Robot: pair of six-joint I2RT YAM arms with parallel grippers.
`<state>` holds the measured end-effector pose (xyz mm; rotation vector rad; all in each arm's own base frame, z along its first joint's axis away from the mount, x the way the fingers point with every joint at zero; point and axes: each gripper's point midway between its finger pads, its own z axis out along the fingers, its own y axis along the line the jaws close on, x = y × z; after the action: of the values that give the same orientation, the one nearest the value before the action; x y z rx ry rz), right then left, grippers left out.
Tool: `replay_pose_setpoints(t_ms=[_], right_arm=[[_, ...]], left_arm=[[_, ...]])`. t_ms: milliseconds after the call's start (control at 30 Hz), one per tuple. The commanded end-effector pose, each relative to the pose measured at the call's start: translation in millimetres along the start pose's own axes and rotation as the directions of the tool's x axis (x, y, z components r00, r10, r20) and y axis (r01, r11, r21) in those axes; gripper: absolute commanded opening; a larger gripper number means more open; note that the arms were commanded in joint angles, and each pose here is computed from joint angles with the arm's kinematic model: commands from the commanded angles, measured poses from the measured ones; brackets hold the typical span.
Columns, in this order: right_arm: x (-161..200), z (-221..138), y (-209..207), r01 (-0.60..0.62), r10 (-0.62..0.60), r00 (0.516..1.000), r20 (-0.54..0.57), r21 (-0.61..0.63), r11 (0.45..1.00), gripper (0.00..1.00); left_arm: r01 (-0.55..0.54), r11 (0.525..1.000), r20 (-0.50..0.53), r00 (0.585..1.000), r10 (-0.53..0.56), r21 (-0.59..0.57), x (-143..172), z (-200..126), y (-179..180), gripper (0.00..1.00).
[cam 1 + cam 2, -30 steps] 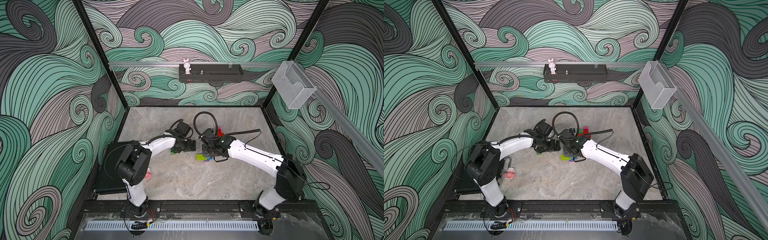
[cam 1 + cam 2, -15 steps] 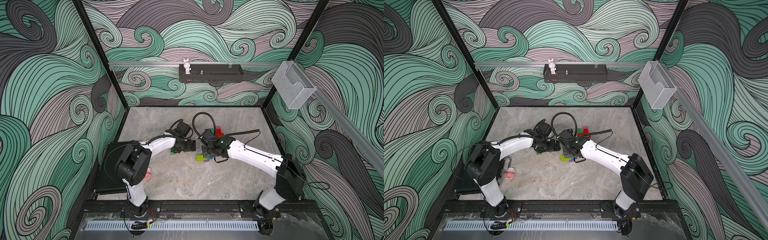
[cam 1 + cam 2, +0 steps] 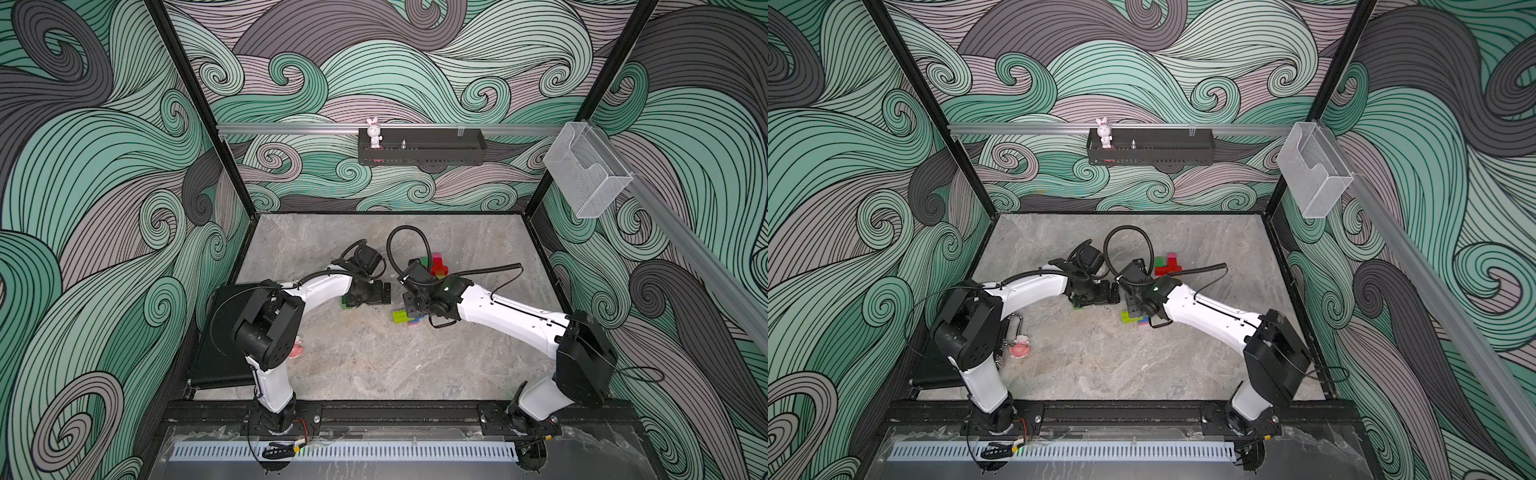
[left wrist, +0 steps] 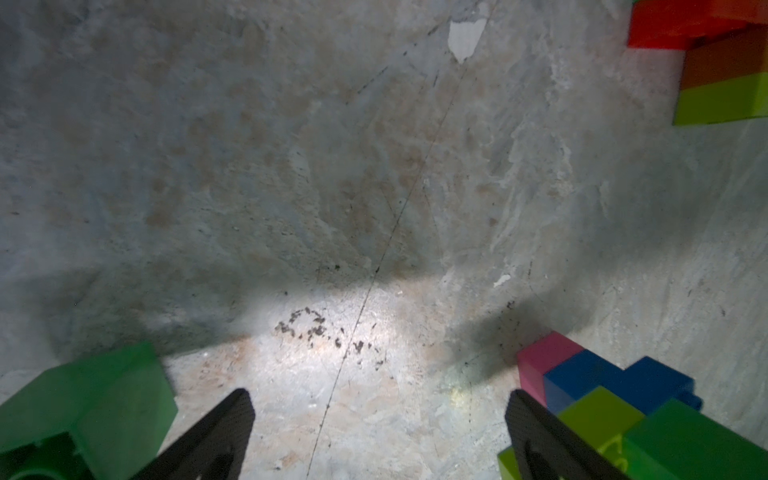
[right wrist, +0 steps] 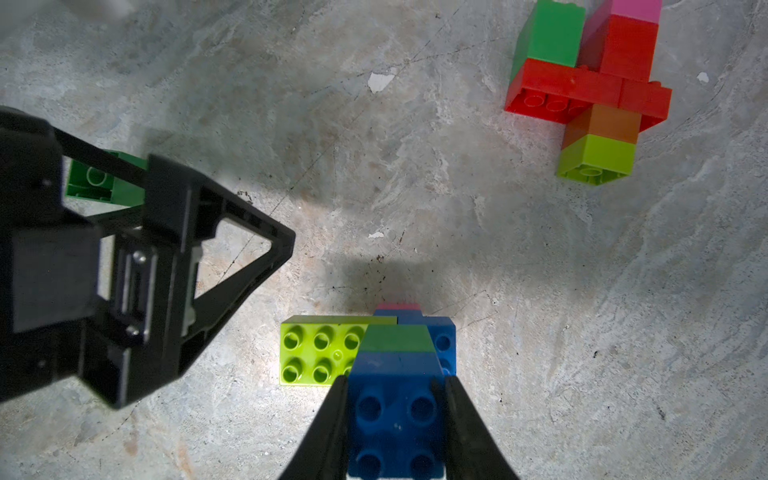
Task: Assemble the number 4 with lego
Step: Assemble the lego brick with the lego brick.
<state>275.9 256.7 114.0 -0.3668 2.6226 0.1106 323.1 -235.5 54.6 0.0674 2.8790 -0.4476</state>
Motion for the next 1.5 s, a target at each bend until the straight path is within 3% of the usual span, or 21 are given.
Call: replay_pose_setpoints(t_ms=[0, 367, 867, 1000, 1167, 1300, 1367, 1467], right_arm=[[86.4, 20.7, -43.4, 0.124, -0.067, 0.945, -0.321, 0.161, 0.979, 0.22], [46.4, 14.4, -29.0, -0.01, 0.043, 0.98, -0.196, 0.168, 0.986, 0.37], [12.9, 0.6, -15.2, -0.017, 0.03, 0.994, -0.109, 0.116, 0.993, 0.51], [10.4, -1.8, -13.8, -0.02, 0.031, 0.995, -0.1, 0.106, 0.994, 0.54], [2.1, -10.4, -7.5, -0.012, 0.016, 0.998, -0.061, 0.054, 0.998, 0.58], [-13.8, -27.5, 1.8, -0.003, 0.004, 1.0, 0.018, -0.026, 1.0, 0.72], [-22.2, -38.5, 1.4, 0.001, 0.002, 0.997, 0.072, -0.046, 0.999, 0.99], [-31.8, -52.7, -7.4, -0.003, 0.008, 0.989, 0.151, -0.032, 0.999, 0.99]], left_arm=[[-0.021, 1.0, 0.028, 0.999, 0.02, 0.024, -7.6, -13.7, -5.0, 0.99], [-0.018, 0.999, 0.062, 0.998, 0.015, 0.05, -10.3, -29.8, -4.0, 0.99], [-0.032, 0.999, 0.096, 0.995, 0.03, 0.027, -11.7, -50.6, 2.6, 0.99], [-0.024, 0.999, 0.121, 0.992, 0.028, -0.034, -13.9, -61.3, 16.4, 0.99], [0.046, 0.979, 0.2, 0.98, -0.006, -0.199, -18.2, -82.0, 59.3, 0.99], [0.059, 0.941, 0.203, 0.979, 0.01, -0.332, -17.2, -81.4, 86.7, 0.94], [0.058, 0.927, 0.169, 0.986, 0.006, -0.372, -14.6, -74.5, 94.5, 0.87], [0.06, 0.916, 0.106, 0.994, -0.019, -0.396, -10.8, -60.5, 101.4, 0.81]])
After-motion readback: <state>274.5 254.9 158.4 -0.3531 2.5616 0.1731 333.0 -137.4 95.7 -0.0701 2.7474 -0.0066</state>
